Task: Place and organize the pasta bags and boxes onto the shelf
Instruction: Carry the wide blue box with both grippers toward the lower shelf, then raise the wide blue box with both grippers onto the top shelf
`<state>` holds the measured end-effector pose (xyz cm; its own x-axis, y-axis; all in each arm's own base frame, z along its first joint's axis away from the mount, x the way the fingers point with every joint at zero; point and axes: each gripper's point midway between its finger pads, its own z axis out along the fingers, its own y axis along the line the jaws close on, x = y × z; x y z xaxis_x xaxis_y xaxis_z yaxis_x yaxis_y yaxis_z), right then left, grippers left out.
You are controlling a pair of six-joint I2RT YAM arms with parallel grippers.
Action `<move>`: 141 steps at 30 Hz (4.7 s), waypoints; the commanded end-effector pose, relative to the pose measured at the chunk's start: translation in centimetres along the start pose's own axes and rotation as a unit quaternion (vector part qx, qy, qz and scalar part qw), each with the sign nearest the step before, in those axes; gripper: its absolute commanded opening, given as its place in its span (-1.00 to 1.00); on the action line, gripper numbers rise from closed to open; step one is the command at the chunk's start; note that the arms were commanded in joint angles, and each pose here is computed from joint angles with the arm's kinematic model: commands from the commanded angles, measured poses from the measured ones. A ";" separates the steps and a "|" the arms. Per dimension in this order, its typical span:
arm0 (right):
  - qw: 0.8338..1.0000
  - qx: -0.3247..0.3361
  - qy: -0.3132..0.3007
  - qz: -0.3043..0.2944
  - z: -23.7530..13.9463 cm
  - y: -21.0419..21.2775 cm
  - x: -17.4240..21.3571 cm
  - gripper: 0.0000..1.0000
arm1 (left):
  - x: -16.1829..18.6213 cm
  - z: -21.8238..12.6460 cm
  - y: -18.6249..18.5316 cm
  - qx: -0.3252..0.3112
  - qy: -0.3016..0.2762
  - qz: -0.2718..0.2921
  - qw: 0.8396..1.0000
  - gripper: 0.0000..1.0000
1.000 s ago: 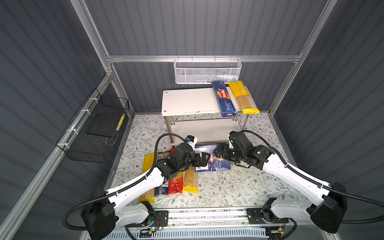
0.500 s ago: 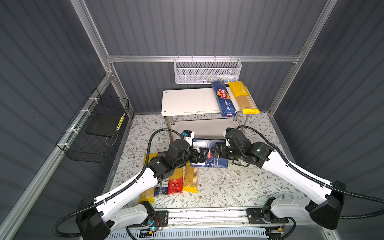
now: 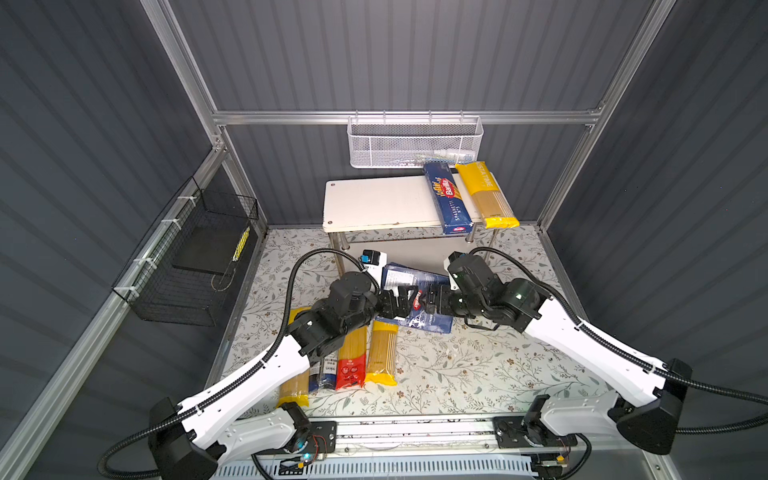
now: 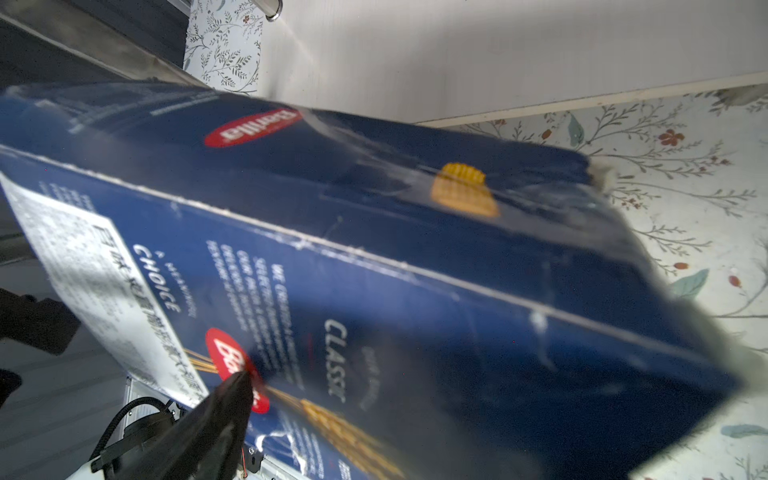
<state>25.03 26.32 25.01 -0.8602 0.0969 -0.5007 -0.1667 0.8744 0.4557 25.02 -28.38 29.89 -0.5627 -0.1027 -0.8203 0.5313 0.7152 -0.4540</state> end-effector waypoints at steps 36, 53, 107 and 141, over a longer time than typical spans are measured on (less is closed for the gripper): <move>0.947 -0.282 -0.114 -0.104 -10.2 18.8 -8.2 0.77 | -4.4 -4.3 -13.1 0.225 0.005 0.062 0.972 0.99; 0.934 -0.301 -0.145 -0.129 -11.7 22.6 -11.6 0.78 | -6.3 -3.6 -13.0 0.188 -0.008 0.111 0.976 1.00; 0.890 -0.346 -0.283 -0.086 -13.0 23.2 -23.5 0.77 | -14.3 2.2 -9.4 0.114 -0.079 0.185 0.973 1.00; 0.897 -0.327 -0.291 -0.057 -8.6 21.0 -27.1 0.76 | -17.8 5.5 1.6 0.033 -0.084 0.142 0.986 1.00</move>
<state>45.97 32.35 48.89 -0.4408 0.4427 -0.7809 -0.3865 0.6915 0.6102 41.94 -23.04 44.00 -0.1907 -0.0879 -0.9777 0.4777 0.8618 -0.1707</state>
